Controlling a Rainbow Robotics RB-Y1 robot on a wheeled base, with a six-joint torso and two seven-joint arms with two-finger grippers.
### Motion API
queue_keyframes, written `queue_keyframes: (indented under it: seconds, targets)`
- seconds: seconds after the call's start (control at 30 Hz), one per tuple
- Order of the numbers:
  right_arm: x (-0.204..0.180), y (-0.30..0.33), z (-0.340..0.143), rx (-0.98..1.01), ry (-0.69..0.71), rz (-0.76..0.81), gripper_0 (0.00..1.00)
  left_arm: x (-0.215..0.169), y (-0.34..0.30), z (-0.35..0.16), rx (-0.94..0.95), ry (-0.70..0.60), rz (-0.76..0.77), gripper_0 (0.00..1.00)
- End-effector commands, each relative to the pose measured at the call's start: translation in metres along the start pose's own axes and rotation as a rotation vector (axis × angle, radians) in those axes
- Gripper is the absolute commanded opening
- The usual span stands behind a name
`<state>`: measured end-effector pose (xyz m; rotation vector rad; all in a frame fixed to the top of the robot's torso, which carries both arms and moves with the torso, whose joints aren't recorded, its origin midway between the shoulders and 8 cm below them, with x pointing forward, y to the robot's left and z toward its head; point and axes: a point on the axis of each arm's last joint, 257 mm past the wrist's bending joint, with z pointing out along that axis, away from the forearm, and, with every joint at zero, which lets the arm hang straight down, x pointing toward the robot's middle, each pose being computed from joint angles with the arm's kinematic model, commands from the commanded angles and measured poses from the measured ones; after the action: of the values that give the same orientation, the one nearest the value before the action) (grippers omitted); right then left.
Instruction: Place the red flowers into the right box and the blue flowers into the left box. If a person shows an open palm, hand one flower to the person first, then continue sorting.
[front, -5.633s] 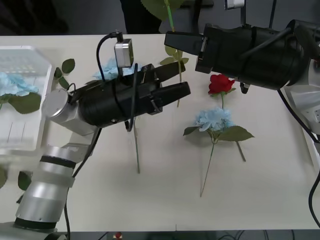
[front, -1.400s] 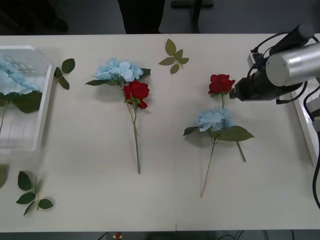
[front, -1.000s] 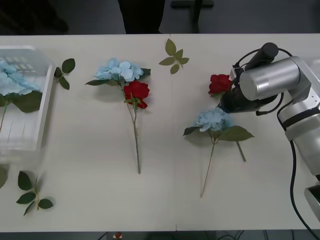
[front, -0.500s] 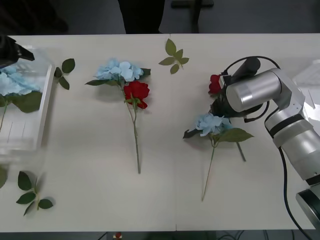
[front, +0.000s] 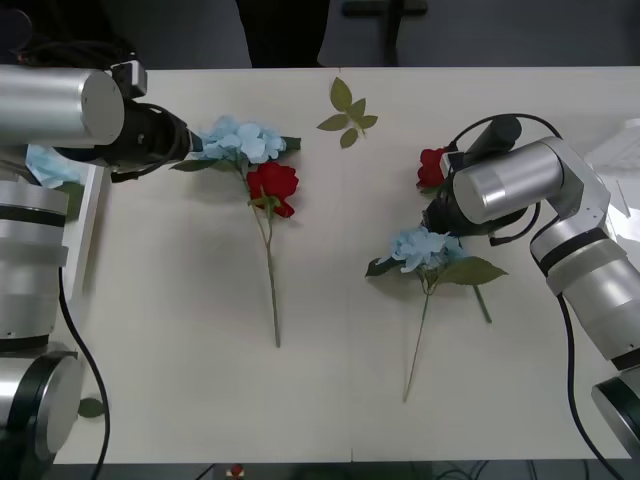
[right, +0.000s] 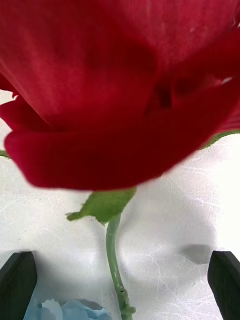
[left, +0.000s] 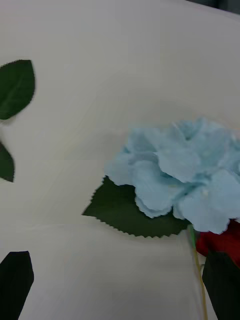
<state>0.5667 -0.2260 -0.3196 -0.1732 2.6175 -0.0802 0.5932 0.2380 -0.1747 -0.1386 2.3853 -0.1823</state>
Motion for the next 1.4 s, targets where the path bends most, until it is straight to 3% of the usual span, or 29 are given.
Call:
queue_keyframes:
  seconds: [0.03,0.27,0.3,0.33,0.37,0.43,1.0,1.4]
  targets:
    - [-0.025,-0.001,-0.012,0.009,-0.045,-0.010,1.00,0.000,-0.021,0.000,0.004,-0.021,0.060,0.99]
    - [-0.022,-0.005,-0.005,0.012,-0.043,-0.005,1.00,0.025,-0.041,0.021,-0.034,0.018,0.118,0.99]
    - [-0.021,-0.005,-0.003,0.013,-0.040,-0.007,0.93,0.027,-0.043,0.026,-0.042,0.017,0.127,0.99]
    - [-0.021,-0.006,-0.003,0.015,-0.041,-0.008,0.73,0.029,-0.046,0.032,-0.048,0.014,0.135,0.99]
    - [-0.021,-0.006,-0.003,0.015,-0.041,-0.008,0.61,0.030,-0.046,0.034,-0.049,0.012,0.136,0.99]
    - [-0.020,-0.006,-0.003,0.015,-0.039,-0.008,0.01,0.032,-0.050,0.044,-0.044,0.000,0.135,0.99]
    - [-0.021,-0.006,-0.006,0.003,-0.034,0.011,0.00,0.044,-0.057,0.090,-0.057,-0.028,0.186,0.99]
    - [-0.073,-0.037,-0.083,-0.001,-0.129,0.024,0.00,0.022,-0.071,0.093,-0.039,-0.060,0.185,0.99]
